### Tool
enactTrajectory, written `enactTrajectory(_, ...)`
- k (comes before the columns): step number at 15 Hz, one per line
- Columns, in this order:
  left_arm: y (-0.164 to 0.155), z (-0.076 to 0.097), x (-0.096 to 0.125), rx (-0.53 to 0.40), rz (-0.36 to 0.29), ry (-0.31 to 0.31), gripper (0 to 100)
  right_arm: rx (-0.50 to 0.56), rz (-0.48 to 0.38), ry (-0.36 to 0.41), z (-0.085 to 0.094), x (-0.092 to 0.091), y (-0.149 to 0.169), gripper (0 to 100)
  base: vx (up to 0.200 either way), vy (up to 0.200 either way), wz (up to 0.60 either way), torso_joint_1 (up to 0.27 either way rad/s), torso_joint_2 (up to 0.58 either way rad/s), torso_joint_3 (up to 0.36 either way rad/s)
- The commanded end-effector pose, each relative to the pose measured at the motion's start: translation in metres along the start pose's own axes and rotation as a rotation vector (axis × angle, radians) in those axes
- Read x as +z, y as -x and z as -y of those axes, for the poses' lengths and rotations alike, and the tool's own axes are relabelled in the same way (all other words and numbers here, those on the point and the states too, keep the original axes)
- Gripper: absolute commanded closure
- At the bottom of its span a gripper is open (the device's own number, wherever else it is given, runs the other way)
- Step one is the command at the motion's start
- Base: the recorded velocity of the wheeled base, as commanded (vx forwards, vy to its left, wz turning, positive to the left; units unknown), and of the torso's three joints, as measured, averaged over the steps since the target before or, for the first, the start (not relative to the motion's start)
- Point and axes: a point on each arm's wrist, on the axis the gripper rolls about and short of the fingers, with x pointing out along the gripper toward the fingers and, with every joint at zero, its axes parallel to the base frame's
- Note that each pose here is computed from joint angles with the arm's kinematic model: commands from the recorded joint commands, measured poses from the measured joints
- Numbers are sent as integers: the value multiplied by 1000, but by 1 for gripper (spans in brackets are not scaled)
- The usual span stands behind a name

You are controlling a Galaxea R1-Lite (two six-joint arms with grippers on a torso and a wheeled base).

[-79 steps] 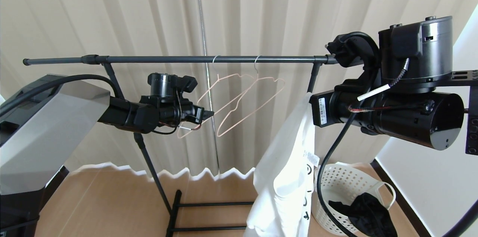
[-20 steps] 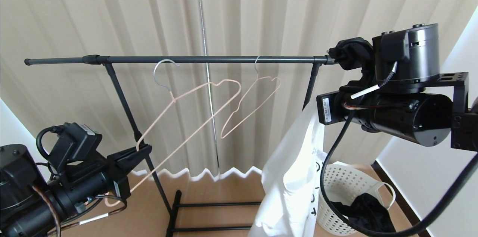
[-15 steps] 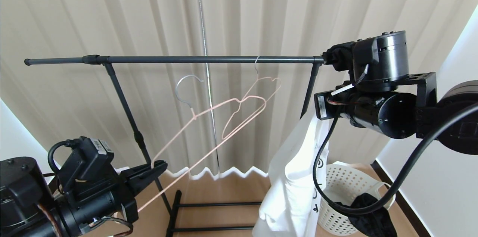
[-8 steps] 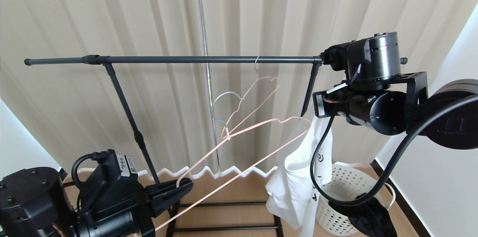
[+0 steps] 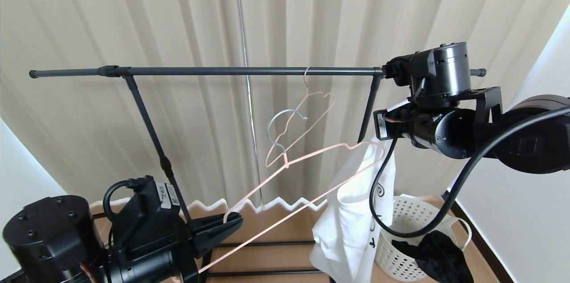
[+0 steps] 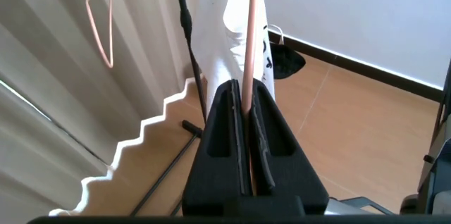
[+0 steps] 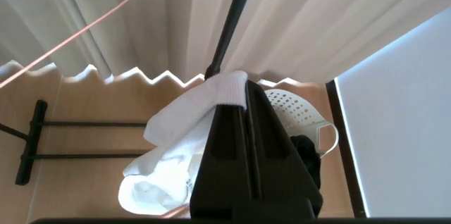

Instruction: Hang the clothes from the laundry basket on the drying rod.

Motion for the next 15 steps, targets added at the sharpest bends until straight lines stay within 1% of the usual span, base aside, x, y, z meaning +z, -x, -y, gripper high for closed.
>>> enactTrajectory(1, -11, -4, -3, 12, -15, 6, 100, 21, 3, 11, -5, -2, 8, 100, 0, 0, 0, 0, 0, 0)
enactTrajectory(3, -17, -7, -3, 24, -20, 7, 100, 29, 1, 16, -5, -4, 12, 100, 0, 0, 0, 0, 0, 0)
enactTrajectory(5, -20, -8, -3, 26, -18, 12, 100, 43, 4, 22, -8, -5, 16, 100, 0, 0, 0, 0, 0, 0)
enactTrajectory(8, -24, -13, 3, 77, 2, 9, 100, 73, 12, 32, -12, -7, 27, 100, 0, 0, 0, 0, 0, 0)
enactTrajectory(11, -24, -13, 3, 78, 2, 15, 100, 100, 6, 56, -20, -13, 35, 100, 0, 0, 0, 0, 0, 0)
enactTrajectory(13, -24, -13, 4, 79, 8, 21, 100, 123, 8, 82, -33, -18, 44, 100, 0, 0, 0, 0, 0, 0)
enactTrajectory(15, -24, -12, 4, 71, 8, 21, 100, 147, 13, 87, -38, -19, 49, 100, 0, 0, 0, 0, 0, 0)
